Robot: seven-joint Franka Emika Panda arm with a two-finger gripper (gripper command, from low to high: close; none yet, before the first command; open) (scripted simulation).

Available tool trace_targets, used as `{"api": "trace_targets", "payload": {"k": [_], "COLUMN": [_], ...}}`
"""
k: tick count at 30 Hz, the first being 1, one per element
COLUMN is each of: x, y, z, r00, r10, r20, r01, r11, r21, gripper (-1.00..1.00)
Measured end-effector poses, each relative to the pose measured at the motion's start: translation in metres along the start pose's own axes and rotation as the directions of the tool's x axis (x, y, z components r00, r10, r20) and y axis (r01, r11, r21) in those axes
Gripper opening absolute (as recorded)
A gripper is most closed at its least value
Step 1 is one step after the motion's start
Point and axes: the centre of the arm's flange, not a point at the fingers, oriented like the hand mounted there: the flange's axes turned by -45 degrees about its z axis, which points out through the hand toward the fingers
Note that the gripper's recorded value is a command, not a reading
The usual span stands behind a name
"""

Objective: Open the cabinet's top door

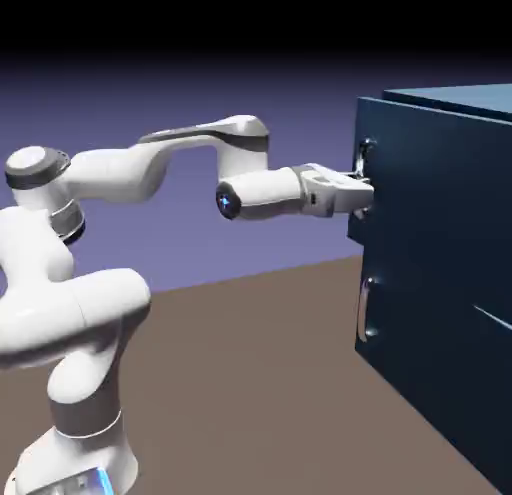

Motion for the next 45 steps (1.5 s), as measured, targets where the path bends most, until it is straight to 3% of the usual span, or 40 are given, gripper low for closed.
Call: {"api": "trace_targets", "payload": {"k": [18, 45], "x": [0.0, 0.0], "y": [0.085, 0.258], "z": [-0.145, -0.264], "r00": [1.0, 1.0], "r10": [0.0, 0.0], "r20": [0.0, 0.0], "r01": [0.0, 0.0], "r11": [0.926, 0.646], "r21": [0.376, 0.764], "gripper": [-1.0, -1.0]}}
